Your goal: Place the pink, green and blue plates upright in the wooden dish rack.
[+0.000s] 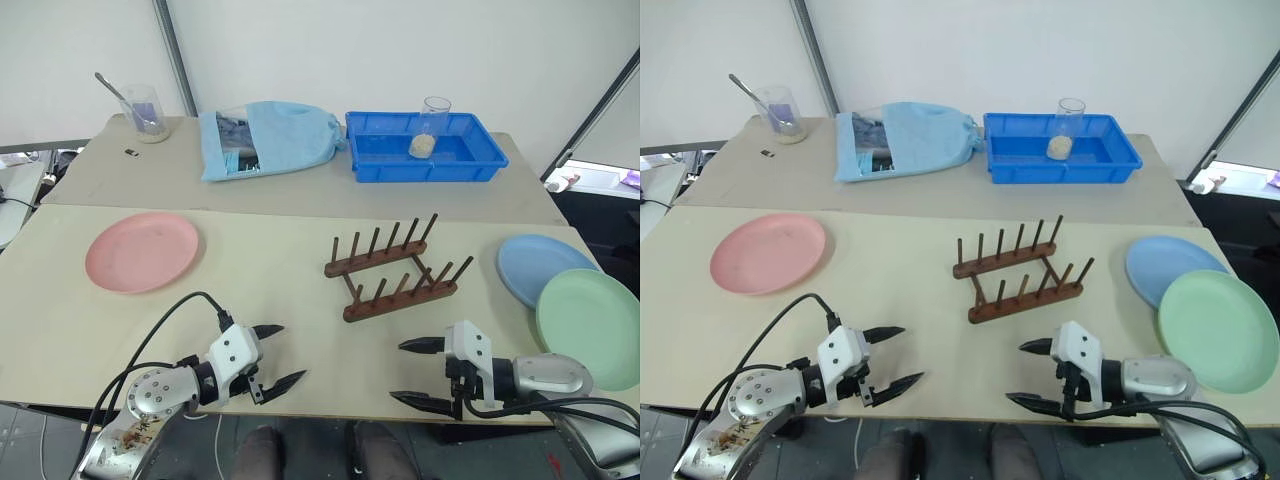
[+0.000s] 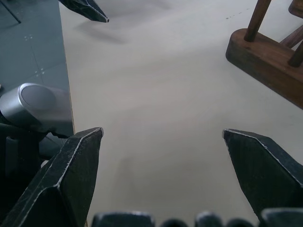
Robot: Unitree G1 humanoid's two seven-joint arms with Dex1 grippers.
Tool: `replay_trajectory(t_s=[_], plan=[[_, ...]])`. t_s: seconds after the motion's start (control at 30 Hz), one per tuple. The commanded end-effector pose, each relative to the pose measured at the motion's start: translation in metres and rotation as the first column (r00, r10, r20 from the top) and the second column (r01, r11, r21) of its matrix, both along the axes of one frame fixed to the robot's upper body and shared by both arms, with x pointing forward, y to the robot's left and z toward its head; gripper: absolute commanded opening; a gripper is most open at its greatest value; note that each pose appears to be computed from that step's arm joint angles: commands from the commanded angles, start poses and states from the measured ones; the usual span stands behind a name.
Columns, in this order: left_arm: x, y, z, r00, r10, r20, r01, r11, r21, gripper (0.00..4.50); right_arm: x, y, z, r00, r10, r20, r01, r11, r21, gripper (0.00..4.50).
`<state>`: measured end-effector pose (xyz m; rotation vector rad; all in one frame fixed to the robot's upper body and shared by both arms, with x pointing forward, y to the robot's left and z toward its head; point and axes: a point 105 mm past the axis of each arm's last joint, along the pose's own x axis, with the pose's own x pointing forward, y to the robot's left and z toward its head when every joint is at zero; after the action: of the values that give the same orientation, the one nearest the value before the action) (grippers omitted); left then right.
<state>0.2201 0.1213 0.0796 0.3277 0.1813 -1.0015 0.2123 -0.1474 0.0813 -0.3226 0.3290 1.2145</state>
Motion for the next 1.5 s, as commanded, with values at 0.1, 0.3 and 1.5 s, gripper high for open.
replay_trajectory(t_s=[0.1, 0.3, 1.5], plan=[[-0.002, -0.002, 0.007, 1.000, 0.002, -0.008, -0.002, 1.000, -0.027, 4.48, 0.000, -0.002, 0.008, 0.999, 0.011, 0.037, -0.011, 1.000, 0.001, 4.50], [0.004, 0.001, 0.015, 1.000, 0.003, -0.019, -0.004, 0.997, -0.073, 4.48, 0.000, -0.004, 0.010, 0.999, 0.002, 0.045, -0.002, 1.000, -0.002, 4.50], [0.087, -0.126, -0.020, 0.987, -0.158, -0.012, 0.155, 0.979, -0.129, 3.18, -0.043, -0.031, 0.078, 0.917, -0.389, 0.086, 0.384, 0.921, 0.068, 4.50]])
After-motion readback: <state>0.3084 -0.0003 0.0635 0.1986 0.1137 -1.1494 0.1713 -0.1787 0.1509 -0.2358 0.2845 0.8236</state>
